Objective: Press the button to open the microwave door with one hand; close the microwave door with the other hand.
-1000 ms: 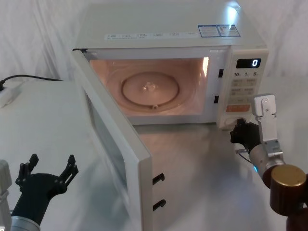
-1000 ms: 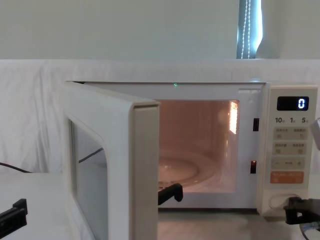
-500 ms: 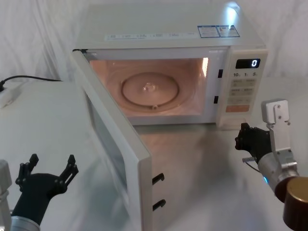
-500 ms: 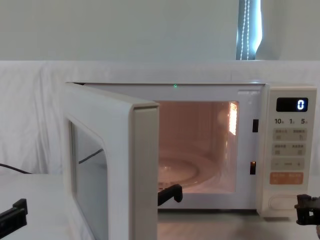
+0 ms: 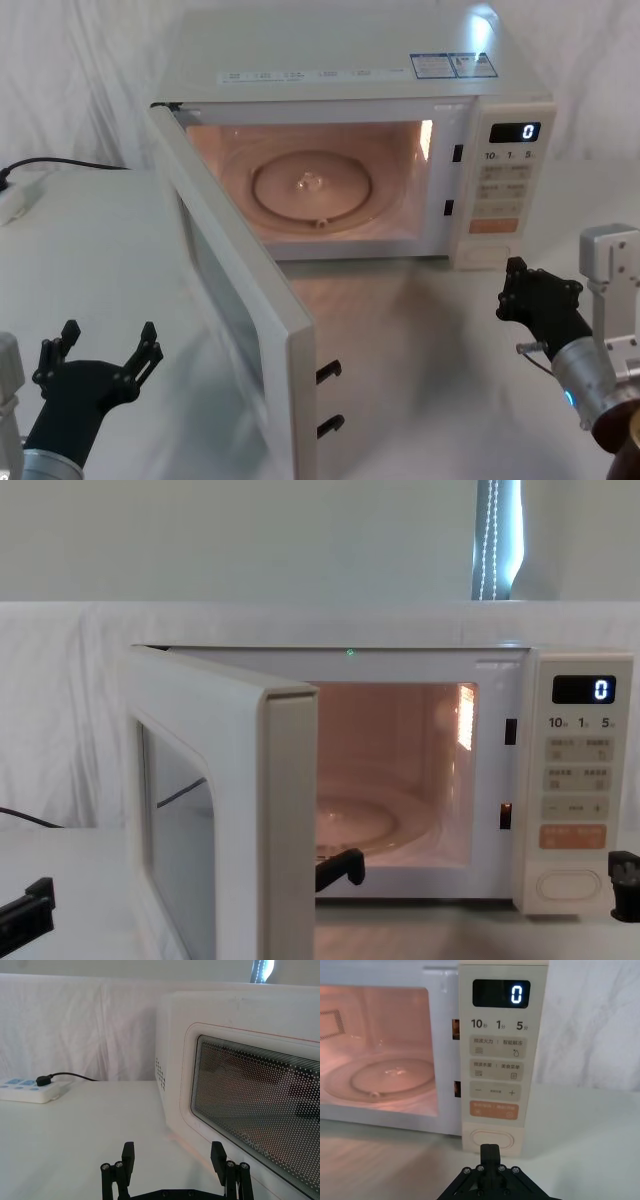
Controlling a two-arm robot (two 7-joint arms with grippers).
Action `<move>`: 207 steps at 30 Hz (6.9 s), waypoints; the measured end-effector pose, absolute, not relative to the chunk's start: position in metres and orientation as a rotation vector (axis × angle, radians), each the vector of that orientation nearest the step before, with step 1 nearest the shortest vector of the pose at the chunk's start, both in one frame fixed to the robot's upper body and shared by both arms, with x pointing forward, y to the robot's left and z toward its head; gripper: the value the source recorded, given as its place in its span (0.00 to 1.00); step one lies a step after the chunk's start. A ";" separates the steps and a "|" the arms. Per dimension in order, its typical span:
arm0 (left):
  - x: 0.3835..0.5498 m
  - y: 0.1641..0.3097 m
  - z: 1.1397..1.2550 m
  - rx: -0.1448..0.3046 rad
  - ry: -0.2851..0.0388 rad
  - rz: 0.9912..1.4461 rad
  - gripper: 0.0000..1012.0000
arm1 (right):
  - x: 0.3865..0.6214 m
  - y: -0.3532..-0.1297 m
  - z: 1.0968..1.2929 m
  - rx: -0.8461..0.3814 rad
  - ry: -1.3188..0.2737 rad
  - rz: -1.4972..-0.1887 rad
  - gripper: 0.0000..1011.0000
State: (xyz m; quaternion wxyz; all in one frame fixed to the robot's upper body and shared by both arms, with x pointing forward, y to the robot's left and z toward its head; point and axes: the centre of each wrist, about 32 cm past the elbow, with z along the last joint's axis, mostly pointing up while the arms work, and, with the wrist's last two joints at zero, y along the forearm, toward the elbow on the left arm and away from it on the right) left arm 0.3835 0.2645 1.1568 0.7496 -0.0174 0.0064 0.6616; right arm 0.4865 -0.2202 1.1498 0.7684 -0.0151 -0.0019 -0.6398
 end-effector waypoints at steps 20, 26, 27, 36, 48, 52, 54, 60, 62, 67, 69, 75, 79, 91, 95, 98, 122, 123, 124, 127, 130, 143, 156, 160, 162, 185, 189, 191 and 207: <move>0.384 0.265 1.157 -0.038 0.014 1.446 0.99 | 0.471 -0.227 1.132 0.040 0.038 -1.382 0.00; 0.384 0.265 1.157 -0.038 0.014 1.446 0.99 | 0.471 -0.228 1.132 0.045 0.041 -1.387 0.00; 0.384 0.265 1.157 -0.038 0.014 1.446 0.99 | 0.471 -0.228 1.132 0.045 0.041 -1.387 0.00; 0.384 0.265 1.157 -0.038 0.014 1.446 0.99 | 0.472 -0.228 1.132 0.045 0.040 -1.388 0.10; 0.384 0.265 1.157 -0.038 0.014 1.446 0.99 | 0.472 -0.228 1.132 0.044 0.039 -1.388 0.48; 0.384 0.265 1.157 -0.038 0.014 1.446 0.99 | 0.472 -0.228 1.132 0.044 0.039 -1.388 0.60; 0.384 0.265 1.157 -0.038 0.014 1.446 0.99 | 0.472 -0.228 1.132 0.044 0.038 -1.388 0.68; 0.384 0.265 1.157 -0.038 0.014 1.446 0.99 | 0.472 -0.228 1.132 0.043 0.038 -1.388 0.86; 0.384 0.265 1.157 -0.038 0.014 1.446 0.99 | 0.472 -0.228 1.132 0.043 0.038 -1.388 0.89; 0.384 0.265 1.157 -0.038 0.014 1.446 0.99 | 0.472 -0.228 1.132 0.043 0.038 -1.388 0.99; 0.384 0.265 1.157 -0.038 0.014 1.446 0.99 | 0.472 -0.228 1.132 0.043 0.038 -1.388 0.99; 0.384 0.265 1.157 -0.038 0.014 1.446 0.99 | 0.472 -0.228 1.132 0.042 0.039 -1.388 0.99; 0.384 0.265 1.157 -0.038 0.014 1.446 0.99 | 0.472 -0.228 1.132 0.042 0.039 -1.388 0.99; 0.384 0.265 1.157 -0.038 0.014 1.446 0.99 | 0.472 -0.228 1.132 0.042 0.039 -1.388 0.99; 0.384 0.265 1.157 -0.038 0.014 1.446 0.97 | 0.472 -0.228 1.132 0.043 0.039 -1.388 0.99; 0.384 0.265 1.157 -0.038 0.014 1.446 0.92 | 0.472 -0.228 1.132 0.043 0.039 -1.388 0.99; 0.384 0.265 1.157 -0.038 0.014 1.446 0.18 | 0.472 -0.228 1.132 0.043 0.039 -1.388 0.99; 0.384 0.265 1.157 -0.038 0.014 1.446 0.15 | 0.472 -0.228 1.132 0.043 0.039 -1.388 0.99; 0.384 0.265 1.157 -0.038 0.014 1.446 0.12 | 0.472 -0.228 1.132 0.043 0.039 -1.388 0.99; 0.384 0.265 1.157 -0.038 0.014 1.446 0.05 | 0.472 -0.228 1.132 0.043 0.039 -1.388 0.99; 0.384 0.265 1.157 -0.038 0.014 1.446 0.00 | 0.472 -0.228 1.132 0.043 0.039 -1.388 0.99; 0.380 0.266 1.173 -0.024 0.015 1.421 0.00 | 0.472 -0.228 1.132 0.043 0.039 -1.388 0.99; 0.366 0.287 1.212 -0.053 0.115 1.279 0.00 | 0.472 -0.228 1.132 0.043 0.039 -1.388 0.99; 0.362 0.295 1.225 -0.063 0.136 1.226 0.00 | 0.472 -0.228 1.132 0.043 0.039 -1.388 0.99; 0.361 0.300 1.234 -0.066 0.143 1.191 0.00 | 0.472 -0.228 1.132 0.043 0.039 -1.388 0.99; 0.382 0.320 1.267 -0.052 0.181 0.937 0.00 | 0.472 -0.228 1.132 0.043 0.039 -1.388 0.99; 0.394 0.315 1.268 -0.048 0.177 0.904 0.00 | 0.472 -0.228 1.132 0.042 0.039 -1.388 0.99; 0.400 0.312 1.269 -0.048 0.176 0.888 0.00 | 0.472 -0.228 1.132 0.042 0.039 -1.388 0.99; 0.435 0.287 1.268 -0.053 0.183 0.822 0.00 | 0.472 -0.228 1.132 0.042 0.039 -1.388 0.99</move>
